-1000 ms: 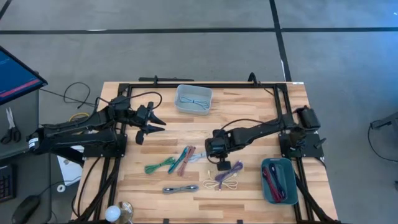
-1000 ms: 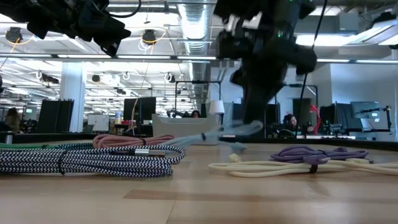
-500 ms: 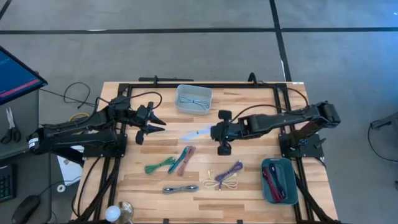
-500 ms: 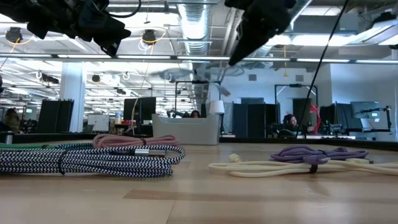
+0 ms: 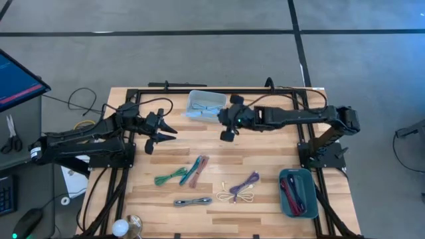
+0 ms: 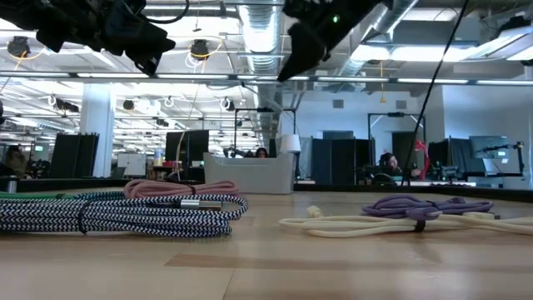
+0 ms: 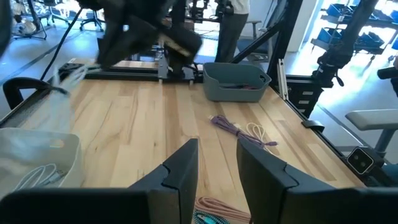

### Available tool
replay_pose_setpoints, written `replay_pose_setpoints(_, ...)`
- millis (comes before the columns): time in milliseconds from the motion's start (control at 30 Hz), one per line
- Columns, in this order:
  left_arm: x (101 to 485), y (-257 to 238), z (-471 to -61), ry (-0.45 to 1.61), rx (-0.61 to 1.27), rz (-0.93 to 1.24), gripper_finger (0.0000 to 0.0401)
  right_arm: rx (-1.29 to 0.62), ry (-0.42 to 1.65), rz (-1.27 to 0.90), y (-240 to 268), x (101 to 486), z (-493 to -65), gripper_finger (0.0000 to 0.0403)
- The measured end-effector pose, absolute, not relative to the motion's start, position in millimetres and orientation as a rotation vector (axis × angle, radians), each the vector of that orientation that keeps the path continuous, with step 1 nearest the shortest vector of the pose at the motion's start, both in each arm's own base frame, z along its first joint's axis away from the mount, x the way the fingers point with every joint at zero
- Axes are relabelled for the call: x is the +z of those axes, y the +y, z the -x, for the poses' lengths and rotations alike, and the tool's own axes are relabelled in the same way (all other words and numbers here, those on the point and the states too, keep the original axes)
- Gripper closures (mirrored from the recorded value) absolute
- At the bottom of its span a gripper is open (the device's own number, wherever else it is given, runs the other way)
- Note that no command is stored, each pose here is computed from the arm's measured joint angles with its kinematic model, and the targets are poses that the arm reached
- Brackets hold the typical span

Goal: Pick & Place USB Port
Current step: Put the light blue charger cable into the gray bin

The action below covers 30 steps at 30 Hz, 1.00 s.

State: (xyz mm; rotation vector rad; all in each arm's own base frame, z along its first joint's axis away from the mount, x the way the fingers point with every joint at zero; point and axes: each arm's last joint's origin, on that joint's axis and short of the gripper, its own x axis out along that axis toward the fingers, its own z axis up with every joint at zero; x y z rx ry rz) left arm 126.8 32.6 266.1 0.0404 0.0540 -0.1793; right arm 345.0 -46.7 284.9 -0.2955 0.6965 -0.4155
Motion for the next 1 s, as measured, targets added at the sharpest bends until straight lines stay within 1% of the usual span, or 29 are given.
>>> replay_pose_setpoints(267,266.1,32.6,-126.8,0.054,-0.179,-0.04,0.0291,-0.494,0.694,0.267,-79.9,280.8,-344.5,0.0403)
replay_pose_setpoints(367,266.1,32.6,-126.8,0.054,-0.179,-0.041,0.0291,-0.517,0.664,0.253,-88.9,278.8,-350.2,0.0403)
replay_pose_setpoints(433,266.1,32.5,-126.8,0.054,-0.179,-0.041,0.0291,-0.506,0.715,0.239,-95.0,268.9,-348.6,0.0403)
replay_pose_setpoints(533,266.1,32.5,-126.8,0.054,-0.179,-0.041,0.0291,-0.502,0.701,0.217,-101.6,258.8,-358.3,0.0403)
replay_pose_setpoints(800,266.4,32.5,-126.8,0.051,-0.179,-0.042,0.0291,-0.512,0.819,0.193,-115.6,214.0,-371.3,0.0403)
replay_pose_setpoints(1000,266.5,32.6,-126.8,0.051,-0.179,-0.042,0.0291,-0.509,0.85,0.191,-117.2,200.1,-375.3,0.0403)
